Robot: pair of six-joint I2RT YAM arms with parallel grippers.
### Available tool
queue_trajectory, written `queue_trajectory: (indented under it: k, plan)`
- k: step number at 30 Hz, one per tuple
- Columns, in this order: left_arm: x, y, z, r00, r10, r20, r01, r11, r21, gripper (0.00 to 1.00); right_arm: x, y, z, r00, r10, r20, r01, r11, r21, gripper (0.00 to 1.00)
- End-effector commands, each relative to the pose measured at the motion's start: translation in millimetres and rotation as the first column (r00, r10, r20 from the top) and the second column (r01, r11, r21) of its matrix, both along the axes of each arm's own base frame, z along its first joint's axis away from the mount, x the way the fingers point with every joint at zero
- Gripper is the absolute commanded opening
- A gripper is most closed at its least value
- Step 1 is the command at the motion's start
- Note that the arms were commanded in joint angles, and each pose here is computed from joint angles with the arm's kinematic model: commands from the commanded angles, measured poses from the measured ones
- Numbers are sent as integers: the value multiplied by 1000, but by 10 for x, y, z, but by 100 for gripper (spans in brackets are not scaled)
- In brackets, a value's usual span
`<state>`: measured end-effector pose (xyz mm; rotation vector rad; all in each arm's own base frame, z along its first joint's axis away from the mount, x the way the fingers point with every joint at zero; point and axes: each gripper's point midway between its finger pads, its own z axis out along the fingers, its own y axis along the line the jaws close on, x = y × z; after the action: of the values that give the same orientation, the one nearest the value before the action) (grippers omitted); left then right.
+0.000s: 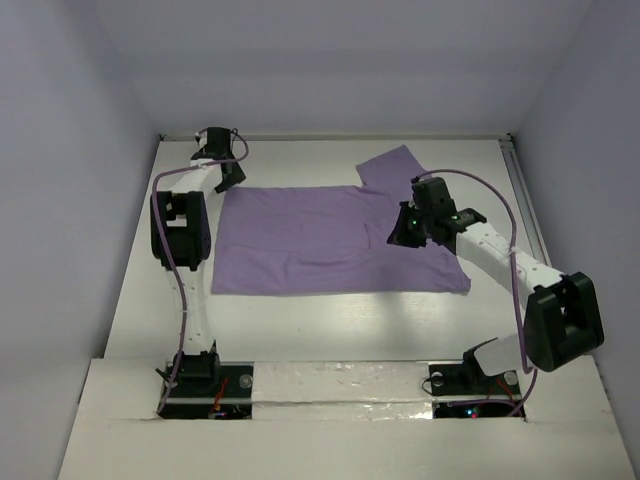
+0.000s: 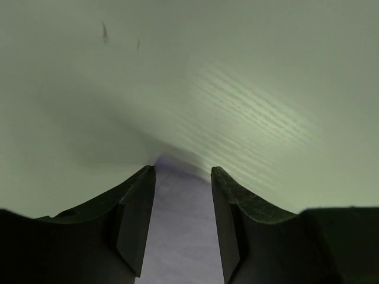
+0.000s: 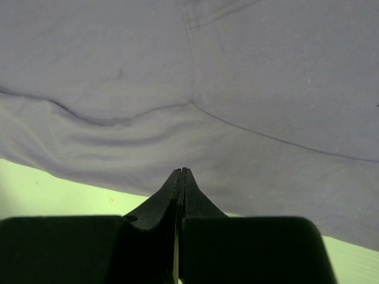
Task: Fold and stack the t-shirts
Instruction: Fold the flattened tshirt in 1/3 of the way, then grap the side of the flattened tshirt furthest away from the robot with both arms
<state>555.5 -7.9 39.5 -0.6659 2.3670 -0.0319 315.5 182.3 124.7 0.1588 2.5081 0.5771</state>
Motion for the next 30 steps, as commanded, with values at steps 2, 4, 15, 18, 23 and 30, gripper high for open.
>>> queue_trajectory:
  k: [2, 4, 15, 18, 23, 30]
  plan:
    - [28, 189, 177, 1000, 0, 9, -1, 997, 78, 40, -67, 41, -82, 1000, 24, -4, -24, 1000, 12, 0]
    - [-23, 197, 85, 1000, -7, -8, 8, 996, 86, 40, -67, 55, -93, 1000, 23, -6, -22, 1000, 22, 0]
    - [-73, 158, -123, 998, -43, -40, 46, 996, 78, 39, 31, 114, -63, 1000, 23, -2, -23, 999, 34, 0]
    - [-48, 118, -139, 998, -53, -37, 55, 997, 59, 39, 113, 147, -9, 1000, 28, 10, -28, 999, 34, 0]
    - [-16, 69, -161, 997, -61, -37, 63, 996, 60, 23, 244, 189, 50, 999, 31, 28, -32, 999, 29, 0]
    - [18, 142, -60, 999, -31, -21, 33, 995, 91, 0, 837, 108, 175, 993, -22, 116, 26, 999, -25, 20]
